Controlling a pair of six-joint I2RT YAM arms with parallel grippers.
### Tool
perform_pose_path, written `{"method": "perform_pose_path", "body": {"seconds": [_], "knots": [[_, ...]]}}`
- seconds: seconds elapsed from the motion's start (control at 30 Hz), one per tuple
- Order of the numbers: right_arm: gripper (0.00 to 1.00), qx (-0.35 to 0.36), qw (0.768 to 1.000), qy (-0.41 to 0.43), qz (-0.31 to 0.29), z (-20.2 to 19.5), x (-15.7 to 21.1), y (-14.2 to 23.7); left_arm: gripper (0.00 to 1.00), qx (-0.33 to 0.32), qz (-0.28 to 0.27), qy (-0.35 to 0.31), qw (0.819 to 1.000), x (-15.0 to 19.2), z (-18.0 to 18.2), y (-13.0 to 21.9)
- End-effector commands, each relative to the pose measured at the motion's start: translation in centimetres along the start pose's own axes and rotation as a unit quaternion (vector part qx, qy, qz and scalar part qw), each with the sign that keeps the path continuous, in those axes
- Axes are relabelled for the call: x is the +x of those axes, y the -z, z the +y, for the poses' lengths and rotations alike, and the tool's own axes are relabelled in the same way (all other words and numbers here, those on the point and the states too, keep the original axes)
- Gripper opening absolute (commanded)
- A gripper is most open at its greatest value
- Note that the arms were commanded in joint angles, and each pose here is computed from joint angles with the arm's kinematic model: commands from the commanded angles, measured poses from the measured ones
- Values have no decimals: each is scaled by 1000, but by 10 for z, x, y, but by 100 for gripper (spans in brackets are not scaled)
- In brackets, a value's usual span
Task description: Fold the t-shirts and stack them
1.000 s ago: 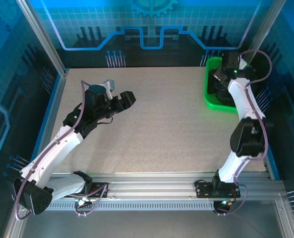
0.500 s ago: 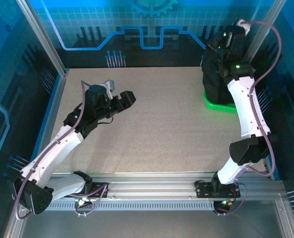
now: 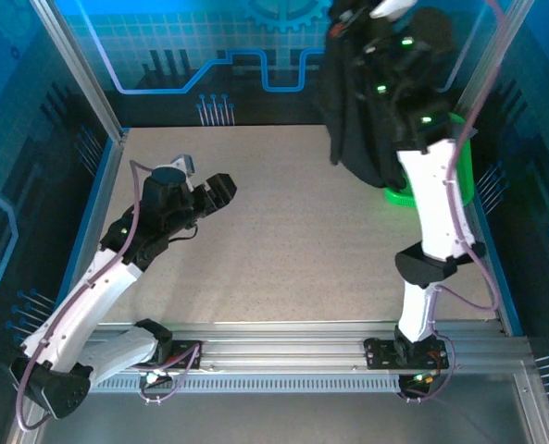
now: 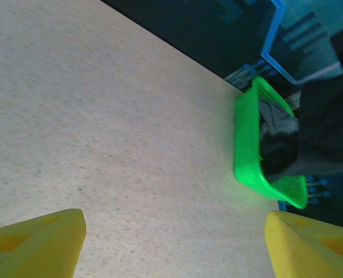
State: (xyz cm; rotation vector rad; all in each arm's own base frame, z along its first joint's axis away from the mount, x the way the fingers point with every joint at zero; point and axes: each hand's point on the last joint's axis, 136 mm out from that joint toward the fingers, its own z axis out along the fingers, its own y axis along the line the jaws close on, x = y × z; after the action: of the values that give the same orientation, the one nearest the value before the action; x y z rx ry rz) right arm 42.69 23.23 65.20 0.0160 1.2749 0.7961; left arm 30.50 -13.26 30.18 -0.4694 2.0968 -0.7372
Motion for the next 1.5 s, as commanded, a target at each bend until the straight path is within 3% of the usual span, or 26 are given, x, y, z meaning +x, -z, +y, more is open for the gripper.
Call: {"method": "perform_pose_path", "body": {"seconds": [0.0,0.1,0.2,0.3,0.43,0.63,0.83,0.97,1.17,1.3,1.47], "knots": [[0,-39,979,-24,200,35,179,-26,82,-60,-58,-10,996,-23,19,29],[0,-99,942,-49,316,83,304,-17,82,-117,-94,-1,989,-30,44,51],[25,-135,895,-87,415,99,396,-1,82,-154,-98,4,983,-26,65,65],[48,-116,869,-74,476,83,435,15,82,-181,-72,25,981,-8,87,67],[55,-81,853,-49,514,46,438,28,80,-208,-6,73,975,30,119,56],[53,51,864,-16,501,-65,399,50,74,-224,75,184,954,73,161,27],[51,202,833,-20,515,-186,379,119,58,-212,153,265,928,107,177,-24],[53,267,805,-24,530,-238,380,166,58,-202,186,313,909,127,180,-68],[54,308,780,-48,542,-268,401,199,65,-234,177,309,905,129,180,-111],[53,321,771,-68,545,-273,413,207,59,-286,148,330,887,130,200,-112],[53,307,771,-69,553,-263,415,210,56,-281,114,359,882,126,208,-114]]}}
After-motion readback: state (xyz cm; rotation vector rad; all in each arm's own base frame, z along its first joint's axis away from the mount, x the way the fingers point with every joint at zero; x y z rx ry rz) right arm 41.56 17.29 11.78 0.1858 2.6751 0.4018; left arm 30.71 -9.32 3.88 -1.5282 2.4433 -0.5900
